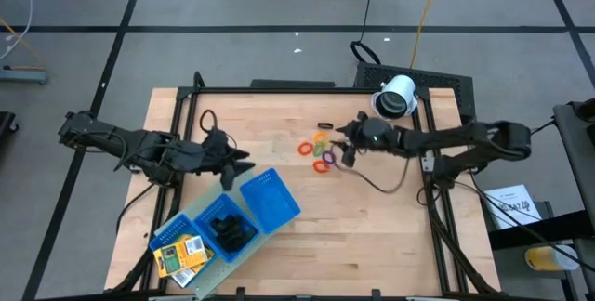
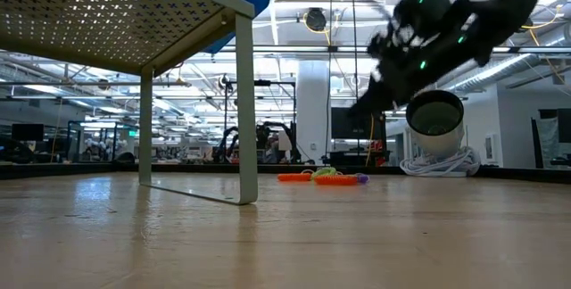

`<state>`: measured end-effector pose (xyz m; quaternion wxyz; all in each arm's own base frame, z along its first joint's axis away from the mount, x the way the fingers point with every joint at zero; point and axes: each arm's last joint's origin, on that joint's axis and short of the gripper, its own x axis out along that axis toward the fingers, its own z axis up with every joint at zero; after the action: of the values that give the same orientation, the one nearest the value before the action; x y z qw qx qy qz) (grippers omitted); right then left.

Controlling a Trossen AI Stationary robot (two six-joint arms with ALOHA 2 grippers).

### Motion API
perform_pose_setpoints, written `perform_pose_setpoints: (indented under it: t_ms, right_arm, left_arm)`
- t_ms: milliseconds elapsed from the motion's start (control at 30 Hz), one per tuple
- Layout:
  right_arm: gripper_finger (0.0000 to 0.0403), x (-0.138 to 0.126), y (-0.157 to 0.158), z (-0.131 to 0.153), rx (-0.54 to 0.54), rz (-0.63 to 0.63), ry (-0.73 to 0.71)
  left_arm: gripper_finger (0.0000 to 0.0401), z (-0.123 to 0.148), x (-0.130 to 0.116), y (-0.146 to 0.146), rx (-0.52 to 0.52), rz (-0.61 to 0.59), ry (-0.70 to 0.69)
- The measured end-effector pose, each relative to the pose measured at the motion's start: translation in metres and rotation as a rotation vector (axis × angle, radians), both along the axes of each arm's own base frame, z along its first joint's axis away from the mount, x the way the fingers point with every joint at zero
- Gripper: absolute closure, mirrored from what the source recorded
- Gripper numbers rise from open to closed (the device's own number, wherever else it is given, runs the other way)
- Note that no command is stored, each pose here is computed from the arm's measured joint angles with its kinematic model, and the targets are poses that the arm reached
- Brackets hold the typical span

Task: Pick & Place Office Desk Supplies
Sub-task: Put the black rubber band into the center blue basket on the shelf

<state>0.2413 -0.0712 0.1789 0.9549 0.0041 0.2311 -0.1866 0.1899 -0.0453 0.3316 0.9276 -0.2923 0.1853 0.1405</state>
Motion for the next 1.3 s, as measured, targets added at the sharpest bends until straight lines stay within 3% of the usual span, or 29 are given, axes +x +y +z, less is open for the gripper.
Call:
perform_pose_setpoints:
  t_ms: [267, 633, 800, 1033, 1300]
  right_arm:
    - [0.0206, -0.005, -0.072, -0.037, 0.128, -0.048, 0.114]
    - [0.0214, 0.033, -0.103, -0.056, 0.200, -0.018, 0.259]
    - [0.0257, 0.038, -0.110, -0.063, 0.185, -0.069, 0.331]
    - [0.0384, 0.039, -0.107, -0.061, 0.146, -0.031, 0.351]
    - [0.0398, 0.041, -0.088, -0.012, 0.060, 0.011, 0.232]
  left_arm:
    - [0.0183, -0.001, 0.002, 0.005, 0.116, 0.163, -0.010]
    - [0.0187, -0.016, 0.022, 0.011, 0.205, 0.227, 0.083]
    - [0.0187, -0.021, 0.027, 0.015, 0.217, 0.244, 0.110]
    - [0.0187, -0.024, 0.034, 0.021, 0.246, 0.286, 0.120]
    - [0.0187, -0.030, 0.044, 0.025, 0.290, 0.314, 0.138]
